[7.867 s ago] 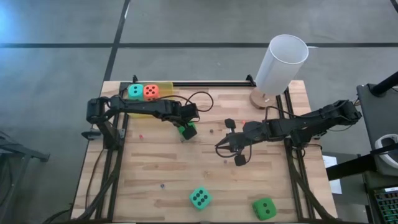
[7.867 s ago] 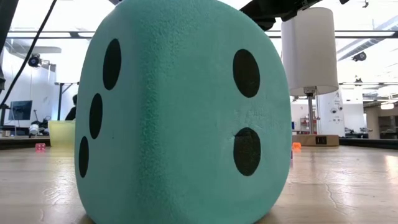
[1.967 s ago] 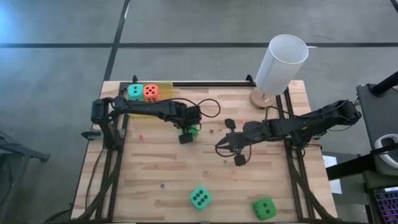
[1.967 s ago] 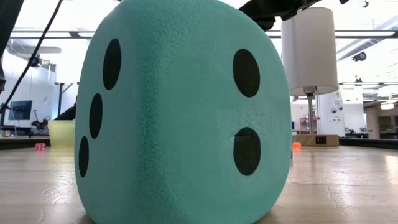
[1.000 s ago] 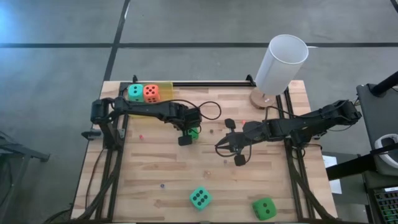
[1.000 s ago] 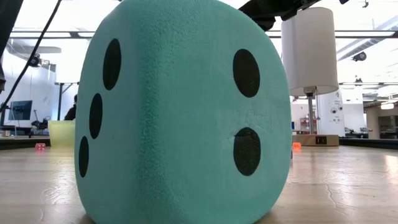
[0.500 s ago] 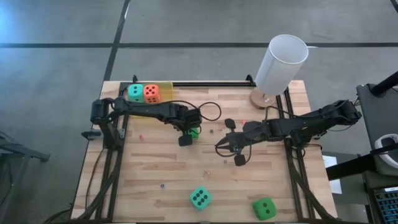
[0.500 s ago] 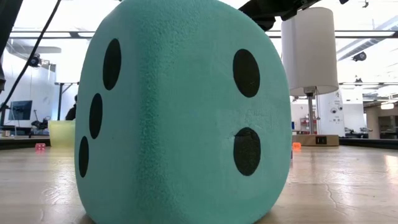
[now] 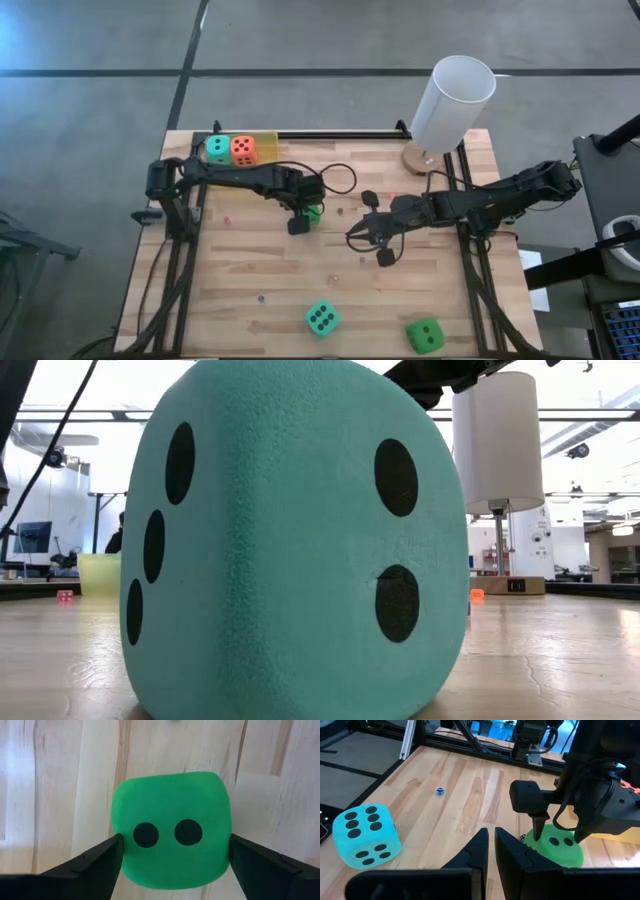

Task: Pick & Place Dice
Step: Put the top green large die into the yellow bin

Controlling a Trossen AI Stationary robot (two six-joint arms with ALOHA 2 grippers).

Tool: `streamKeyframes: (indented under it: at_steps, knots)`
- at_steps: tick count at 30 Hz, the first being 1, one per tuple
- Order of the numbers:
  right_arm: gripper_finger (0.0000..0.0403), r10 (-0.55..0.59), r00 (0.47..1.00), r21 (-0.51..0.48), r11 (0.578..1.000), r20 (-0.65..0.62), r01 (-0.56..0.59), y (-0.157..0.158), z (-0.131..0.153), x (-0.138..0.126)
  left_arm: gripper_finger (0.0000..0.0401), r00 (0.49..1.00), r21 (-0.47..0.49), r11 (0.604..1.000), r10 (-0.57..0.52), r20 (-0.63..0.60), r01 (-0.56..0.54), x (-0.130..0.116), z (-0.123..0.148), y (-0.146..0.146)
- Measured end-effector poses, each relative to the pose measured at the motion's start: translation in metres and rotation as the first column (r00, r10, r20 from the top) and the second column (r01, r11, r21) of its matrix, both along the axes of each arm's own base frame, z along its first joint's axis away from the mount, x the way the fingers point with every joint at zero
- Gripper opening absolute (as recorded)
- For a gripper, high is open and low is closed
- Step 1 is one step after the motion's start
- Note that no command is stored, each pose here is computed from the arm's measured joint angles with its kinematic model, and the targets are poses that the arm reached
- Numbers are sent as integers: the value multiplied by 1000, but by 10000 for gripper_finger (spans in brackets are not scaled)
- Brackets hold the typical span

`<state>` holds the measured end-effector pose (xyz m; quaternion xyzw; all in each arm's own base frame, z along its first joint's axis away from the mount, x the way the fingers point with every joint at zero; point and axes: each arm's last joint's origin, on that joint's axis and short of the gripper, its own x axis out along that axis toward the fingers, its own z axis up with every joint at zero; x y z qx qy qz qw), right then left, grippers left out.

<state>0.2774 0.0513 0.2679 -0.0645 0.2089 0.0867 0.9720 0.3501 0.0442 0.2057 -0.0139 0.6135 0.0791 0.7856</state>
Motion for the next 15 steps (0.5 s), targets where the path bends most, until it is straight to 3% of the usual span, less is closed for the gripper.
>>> streamKeyframes:
  at_steps: [15]
  knots:
    - [28,0,1000,0,1000,0,0,0,0,0,292,999,0,1000,12,36,-12,2,0,0]
